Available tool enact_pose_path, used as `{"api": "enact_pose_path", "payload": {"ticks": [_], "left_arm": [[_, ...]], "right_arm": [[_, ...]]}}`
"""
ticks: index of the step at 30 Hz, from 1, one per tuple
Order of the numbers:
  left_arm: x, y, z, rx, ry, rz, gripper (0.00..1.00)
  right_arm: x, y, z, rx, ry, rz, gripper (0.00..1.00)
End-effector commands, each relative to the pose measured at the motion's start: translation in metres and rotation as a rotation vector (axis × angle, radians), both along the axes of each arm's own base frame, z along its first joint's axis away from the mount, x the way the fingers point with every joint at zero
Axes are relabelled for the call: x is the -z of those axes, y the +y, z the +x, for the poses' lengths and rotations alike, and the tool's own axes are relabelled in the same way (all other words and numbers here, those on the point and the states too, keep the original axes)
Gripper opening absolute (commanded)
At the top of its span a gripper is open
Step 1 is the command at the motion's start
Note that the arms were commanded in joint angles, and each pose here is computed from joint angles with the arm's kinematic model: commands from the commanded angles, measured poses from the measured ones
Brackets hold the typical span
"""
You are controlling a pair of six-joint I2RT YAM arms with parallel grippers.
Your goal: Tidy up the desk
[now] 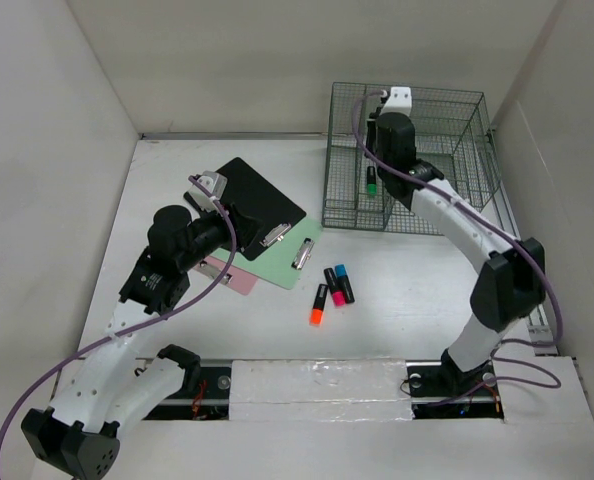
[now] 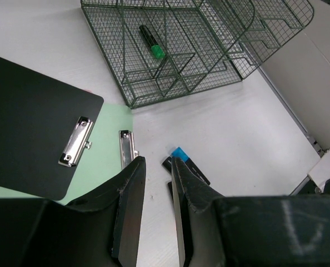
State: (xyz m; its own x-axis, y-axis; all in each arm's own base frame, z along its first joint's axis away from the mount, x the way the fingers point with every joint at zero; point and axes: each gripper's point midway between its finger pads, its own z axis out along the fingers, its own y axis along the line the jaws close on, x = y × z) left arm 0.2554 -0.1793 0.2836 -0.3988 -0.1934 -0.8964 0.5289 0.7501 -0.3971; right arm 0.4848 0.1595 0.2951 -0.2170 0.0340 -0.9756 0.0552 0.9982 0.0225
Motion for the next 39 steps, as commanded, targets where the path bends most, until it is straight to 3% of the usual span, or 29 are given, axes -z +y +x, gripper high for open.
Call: {"api": "enact_pose_path", "payload": {"ticks": [1, 5, 7, 8, 11, 13, 16, 18, 19, 20, 22, 23, 24, 31, 32, 35, 39], "left_arm": [[-0.027, -0.003, -0.003, 0.024, -0.086, -0.029, 0.22], [-0.026, -0.002, -0.001, 0.015, -0.081, -0.024, 0.22], [-0.027, -0.002, -0.002, 0.017, -0.087, -0.026, 0.22], [-0.028, -0.001, -0.002, 0.016, -0.089, -0.025, 0.22], [-0.025, -0.002, 0.000, 0.011, -0.079, -0.020, 0.22], [-0.024, -0.003, 0.000, 0.018, -0.075, -0.022, 0.22], [-0.024, -0.003, 0.001, 0.016, -0.076, -0.020, 0.22], [-0.021, -0.004, 0.001, 0.022, -0.068, -0.017, 0.22], [-0.021, -0.004, 0.001, 0.022, -0.067, -0.017, 0.22], [-0.022, -0.004, 0.001, 0.023, -0.069, -0.018, 0.22], [-0.022, -0.002, 0.002, 0.011, -0.070, -0.018, 0.22], [-0.022, -0.002, 0.002, 0.011, -0.070, -0.018, 0.22], [-0.021, -0.003, 0.002, 0.015, -0.068, -0.018, 0.22], [-0.017, -0.010, 0.001, 0.051, -0.047, -0.021, 0.22], [-0.018, -0.010, 0.001, 0.052, -0.051, -0.023, 0.22], [-0.018, -0.009, 0.003, 0.046, -0.053, -0.023, 0.22], [-0.016, -0.011, 0.003, 0.053, -0.048, -0.020, 0.22]], "right_arm": [[-0.017, -0.013, 0.032, 0.022, -0.037, -0.060, 0.20], [-0.031, -0.025, 0.062, 0.039, -0.049, -0.068, 0.27], [-0.023, -0.026, 0.072, 0.041, -0.028, -0.079, 0.37], [-0.025, -0.025, 0.073, 0.038, -0.030, -0.078, 0.50], [-0.033, -0.025, 0.072, 0.036, -0.040, -0.074, 0.71], [-0.043, -0.022, 0.065, 0.005, -0.070, -0.055, 0.76], [-0.039, -0.013, 0.056, -0.057, -0.075, -0.026, 0.76], [-0.052, 0.005, 0.032, -0.141, -0.106, 0.022, 0.50], [-0.031, 0.010, 0.028, -0.154, -0.064, 0.008, 0.50], [-0.039, 0.015, 0.013, -0.186, -0.084, 0.027, 0.28], [-0.018, 0.032, -0.018, -0.248, -0.069, 0.061, 0.08], [0.010, 0.037, -0.026, -0.264, -0.014, 0.042, 0.03], [0.003, 0.042, -0.040, -0.288, -0.042, 0.076, 0.00], [0.107, 0.074, -0.129, -0.414, 0.175, 0.125, 0.02], [0.119, 0.077, -0.138, -0.425, 0.204, 0.114, 0.14], [0.171, 0.076, -0.171, -0.419, 0.354, 0.020, 0.33], [0.208, 0.084, -0.199, -0.459, 0.457, -0.019, 0.43]]}}
